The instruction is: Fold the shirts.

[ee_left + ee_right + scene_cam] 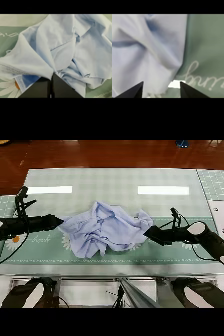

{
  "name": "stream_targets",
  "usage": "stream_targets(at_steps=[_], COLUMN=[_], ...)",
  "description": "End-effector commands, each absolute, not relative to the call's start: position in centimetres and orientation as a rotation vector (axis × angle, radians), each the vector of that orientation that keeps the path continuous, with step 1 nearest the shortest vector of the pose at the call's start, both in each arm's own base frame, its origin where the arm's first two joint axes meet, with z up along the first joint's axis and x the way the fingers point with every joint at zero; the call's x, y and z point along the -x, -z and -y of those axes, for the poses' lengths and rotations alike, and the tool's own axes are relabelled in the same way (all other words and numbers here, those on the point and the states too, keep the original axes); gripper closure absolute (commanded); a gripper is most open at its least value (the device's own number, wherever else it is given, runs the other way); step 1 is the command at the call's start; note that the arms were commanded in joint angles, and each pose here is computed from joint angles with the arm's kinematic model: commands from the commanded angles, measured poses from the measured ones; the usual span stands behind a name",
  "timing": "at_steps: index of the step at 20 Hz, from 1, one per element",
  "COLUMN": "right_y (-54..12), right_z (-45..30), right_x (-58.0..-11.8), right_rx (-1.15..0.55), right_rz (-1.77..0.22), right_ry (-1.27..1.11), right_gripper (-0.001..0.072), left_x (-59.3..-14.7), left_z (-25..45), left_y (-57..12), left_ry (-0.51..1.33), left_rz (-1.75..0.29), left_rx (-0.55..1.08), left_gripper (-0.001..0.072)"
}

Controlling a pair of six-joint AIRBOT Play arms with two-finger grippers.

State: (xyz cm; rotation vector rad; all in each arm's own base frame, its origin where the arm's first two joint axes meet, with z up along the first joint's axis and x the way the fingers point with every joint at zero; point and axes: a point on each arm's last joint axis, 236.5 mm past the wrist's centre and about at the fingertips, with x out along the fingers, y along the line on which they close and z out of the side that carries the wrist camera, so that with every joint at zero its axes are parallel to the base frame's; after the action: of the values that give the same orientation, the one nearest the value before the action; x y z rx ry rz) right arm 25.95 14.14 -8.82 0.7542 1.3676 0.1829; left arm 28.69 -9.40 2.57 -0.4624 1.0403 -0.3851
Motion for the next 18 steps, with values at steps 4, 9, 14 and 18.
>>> stream_targets(at_steps=[4, 9, 14, 18], right_y=[10.3, -2.2, -21.1, -33.1], right_z=[-15.6, -13.3, -7.7, -4.9], right_x=[-27.7, -32.4, -34.3, -32.6], right_rx=[-0.869, -0.78, -0.667, -0.515], right_rz=[-1.347, -1.065, -0.62, -0.363], right_ry=[-0.136, -0.322, -0.352, -0.319], right_gripper=[0.0677, 0.0692, 0.0693, 0.0692], left_x=[-28.8, -30.5, -33.9, -32.4], left_z=[9.3, 8.1, 6.9, 7.1], left_y=[-2.6, -5.4, -18.9, -34.9], left_ry=[0.384, 0.372, 0.386, 0.4], left_rz=[-1.034, -0.955, -0.657, -0.31], left_rx=[0.456, 0.432, 0.309, 0.151], left_gripper=[0.0687, 0.0688, 0.0688, 0.0688])
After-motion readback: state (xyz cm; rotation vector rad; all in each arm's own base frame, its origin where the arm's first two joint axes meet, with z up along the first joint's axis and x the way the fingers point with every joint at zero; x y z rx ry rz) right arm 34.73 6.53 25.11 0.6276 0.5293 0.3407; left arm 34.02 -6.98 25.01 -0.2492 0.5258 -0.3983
